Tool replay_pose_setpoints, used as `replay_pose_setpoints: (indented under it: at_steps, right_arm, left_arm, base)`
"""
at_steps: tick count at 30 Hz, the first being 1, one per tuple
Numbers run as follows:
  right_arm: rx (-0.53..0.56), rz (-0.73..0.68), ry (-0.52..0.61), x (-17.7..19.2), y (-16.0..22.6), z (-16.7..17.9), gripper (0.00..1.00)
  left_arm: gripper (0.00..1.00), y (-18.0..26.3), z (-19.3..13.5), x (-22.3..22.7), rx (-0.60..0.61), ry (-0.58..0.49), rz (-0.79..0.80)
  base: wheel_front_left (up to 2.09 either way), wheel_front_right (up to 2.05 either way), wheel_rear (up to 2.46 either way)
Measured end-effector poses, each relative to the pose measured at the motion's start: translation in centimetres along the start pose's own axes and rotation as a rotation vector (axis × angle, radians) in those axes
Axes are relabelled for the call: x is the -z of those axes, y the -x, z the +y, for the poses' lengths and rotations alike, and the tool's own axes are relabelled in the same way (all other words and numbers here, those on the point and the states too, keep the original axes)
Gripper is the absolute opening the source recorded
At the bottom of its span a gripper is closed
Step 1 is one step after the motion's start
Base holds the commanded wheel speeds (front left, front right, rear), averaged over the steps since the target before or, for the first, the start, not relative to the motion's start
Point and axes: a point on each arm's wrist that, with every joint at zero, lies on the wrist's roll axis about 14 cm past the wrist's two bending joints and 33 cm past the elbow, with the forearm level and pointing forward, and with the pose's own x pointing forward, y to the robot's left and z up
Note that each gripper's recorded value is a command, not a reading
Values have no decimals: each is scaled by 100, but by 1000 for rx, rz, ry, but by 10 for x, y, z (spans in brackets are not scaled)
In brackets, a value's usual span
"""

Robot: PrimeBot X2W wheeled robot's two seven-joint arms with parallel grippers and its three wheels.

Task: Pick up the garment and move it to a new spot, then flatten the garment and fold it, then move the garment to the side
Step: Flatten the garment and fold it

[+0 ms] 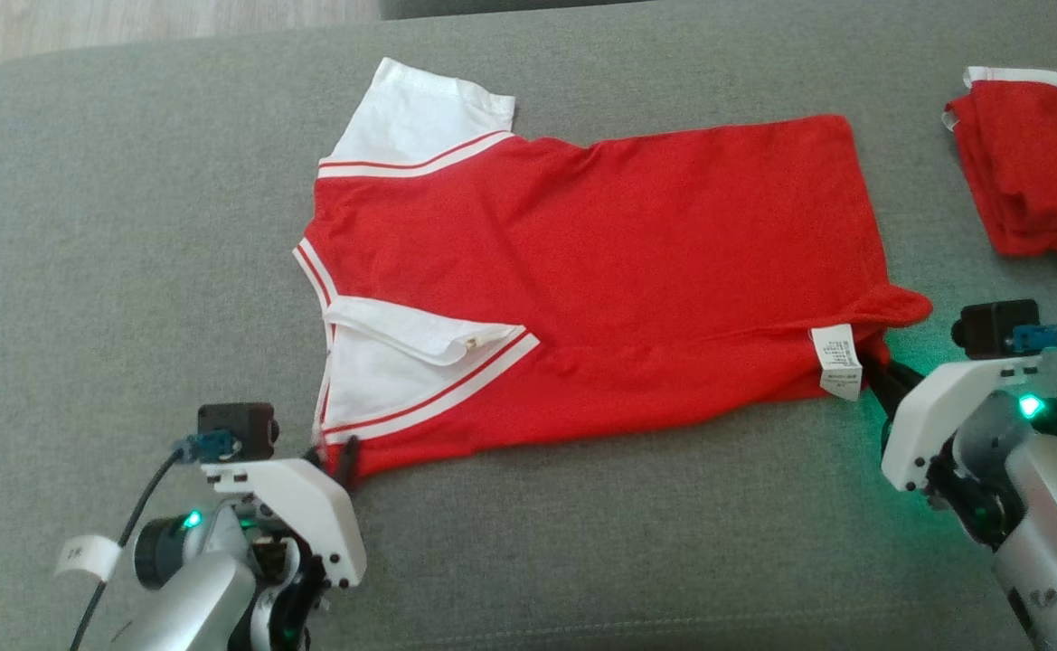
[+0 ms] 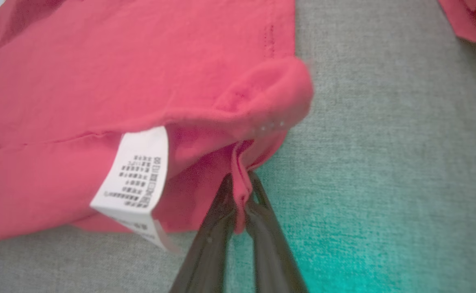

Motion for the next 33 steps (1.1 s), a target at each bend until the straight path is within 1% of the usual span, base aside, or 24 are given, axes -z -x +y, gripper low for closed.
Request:
replay_pose_setpoints:
  at_steps: [1,7,12,15,18,23,27,28,29,30,31,33]
  right_arm:
    - [-6,2,1,1,0,2,0]
    - [-10,-18,-3,-1,7,3,0]
    - [9,36,27,8,24,-10,0]
    - [10,66,34,20,37,-14,0]
    - [6,90,26,36,48,-16,0]
    - [6,144,-17,65,66,-19,0]
    - [17,163,-50,78,76,-22,0]
    - [21,163,-55,79,77,-23,15]
    - [22,163,-65,80,78,-23,92]
    - [23,160,-68,79,79,-23,100]
    - [30,161,-66,79,80,-24,100]
    - [36,157,-70,78,82,-25,100]
  left_arm:
    - [0,0,-1,-1,2,-2,-1]
    - [0,6,0,-9,1,-10,-22]
    - [0,24,5,-14,12,-35,-18]
    - [0,37,7,-2,23,-54,27]
    - [0,49,0,14,52,-49,86]
    - [0,66,-3,36,64,-39,171]
    - [0,72,-7,45,75,-22,208]
    - [0,73,-8,47,78,-22,215]
    - [15,73,-8,48,80,-23,220]
    - [73,73,-9,50,82,-22,233]
    - [100,73,-7,51,79,-23,244]
    - [100,73,-4,50,72,-33,241]
  base:
    - [0,0,0]
    - [0,0,0]
    - [0,0,0]
    - [0,0,0]
    - [0,0,0]
    - [0,0,0]
    - [0,0,0]
    - [0,0,0]
    - [0,0,0]
    - [0,0,0]
    - [0,0,0]
    - [0,0,0]
